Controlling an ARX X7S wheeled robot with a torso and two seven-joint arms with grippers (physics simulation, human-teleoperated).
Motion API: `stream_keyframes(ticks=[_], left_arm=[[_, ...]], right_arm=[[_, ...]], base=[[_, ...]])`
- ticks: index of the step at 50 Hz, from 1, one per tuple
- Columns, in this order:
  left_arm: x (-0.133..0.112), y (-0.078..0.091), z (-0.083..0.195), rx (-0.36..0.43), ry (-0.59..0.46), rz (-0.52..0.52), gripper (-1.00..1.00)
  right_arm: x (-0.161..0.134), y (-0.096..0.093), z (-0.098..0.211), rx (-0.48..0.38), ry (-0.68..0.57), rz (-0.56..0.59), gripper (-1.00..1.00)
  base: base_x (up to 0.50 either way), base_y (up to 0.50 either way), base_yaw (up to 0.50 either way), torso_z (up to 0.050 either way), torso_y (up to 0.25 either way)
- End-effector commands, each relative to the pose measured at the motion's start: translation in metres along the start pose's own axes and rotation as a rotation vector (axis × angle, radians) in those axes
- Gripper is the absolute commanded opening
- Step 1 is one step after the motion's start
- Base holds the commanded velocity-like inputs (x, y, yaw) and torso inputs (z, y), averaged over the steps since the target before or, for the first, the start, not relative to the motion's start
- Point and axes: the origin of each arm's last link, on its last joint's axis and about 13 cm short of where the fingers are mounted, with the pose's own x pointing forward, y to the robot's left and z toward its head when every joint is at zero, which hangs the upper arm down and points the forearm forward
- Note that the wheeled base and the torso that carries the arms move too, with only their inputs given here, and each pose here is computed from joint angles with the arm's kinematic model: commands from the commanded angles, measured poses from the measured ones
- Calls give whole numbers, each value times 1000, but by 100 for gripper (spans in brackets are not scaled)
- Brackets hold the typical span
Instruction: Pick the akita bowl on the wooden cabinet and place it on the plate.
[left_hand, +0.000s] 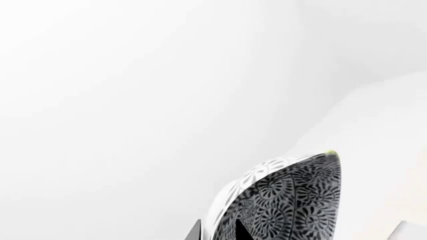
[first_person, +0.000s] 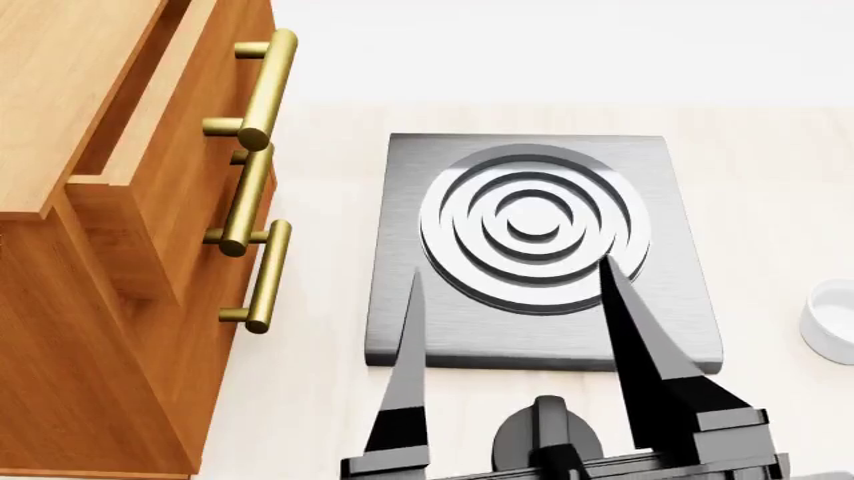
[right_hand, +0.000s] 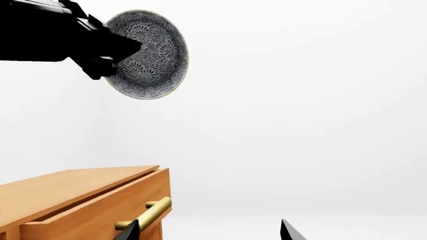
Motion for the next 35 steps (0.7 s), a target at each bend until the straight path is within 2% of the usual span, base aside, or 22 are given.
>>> stream_keyframes(ticks=[1, 18, 35], left_arm=[[-2, -8, 0, 15, -22, -7, -100], [-11, -27, -5, 9, -64, -78, -100], [-7, -18, -27, -44, -43, -99, -100]], right_arm=[[7, 2, 3, 15, -20, 16, 100], [5, 5, 2, 28, -15, 35, 100], [5, 5, 3, 24, -15, 35, 100]], base=[[0, 0, 0, 0, 0], [0, 0, 0, 0, 0], [0, 0, 0, 0, 0]])
